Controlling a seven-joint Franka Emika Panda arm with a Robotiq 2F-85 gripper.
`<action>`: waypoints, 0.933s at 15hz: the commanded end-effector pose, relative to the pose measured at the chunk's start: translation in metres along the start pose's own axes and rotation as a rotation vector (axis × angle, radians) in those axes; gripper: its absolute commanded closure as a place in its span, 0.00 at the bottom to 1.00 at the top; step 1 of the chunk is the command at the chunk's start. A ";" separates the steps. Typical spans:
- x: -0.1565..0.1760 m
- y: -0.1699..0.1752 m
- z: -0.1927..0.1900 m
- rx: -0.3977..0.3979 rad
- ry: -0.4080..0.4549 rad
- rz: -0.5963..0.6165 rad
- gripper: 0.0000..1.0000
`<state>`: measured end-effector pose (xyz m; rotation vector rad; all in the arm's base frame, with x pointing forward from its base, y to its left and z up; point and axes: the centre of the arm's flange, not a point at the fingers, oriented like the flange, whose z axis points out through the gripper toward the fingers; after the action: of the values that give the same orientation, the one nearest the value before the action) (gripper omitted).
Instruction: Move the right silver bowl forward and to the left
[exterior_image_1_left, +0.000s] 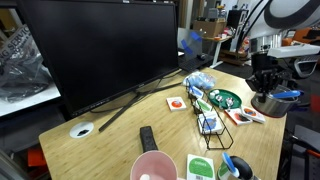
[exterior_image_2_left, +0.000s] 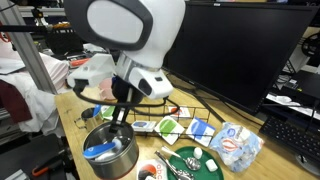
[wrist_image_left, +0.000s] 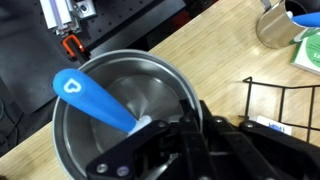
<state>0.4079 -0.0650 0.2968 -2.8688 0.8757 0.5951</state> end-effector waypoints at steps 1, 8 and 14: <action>-0.006 -0.026 -0.050 -0.092 0.038 -0.076 0.98; -0.022 -0.113 -0.105 -0.203 0.088 -0.337 0.98; -0.026 -0.121 -0.093 -0.182 0.099 -0.342 0.90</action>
<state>0.4871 0.0316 0.3885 -3.1296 0.3370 0.5214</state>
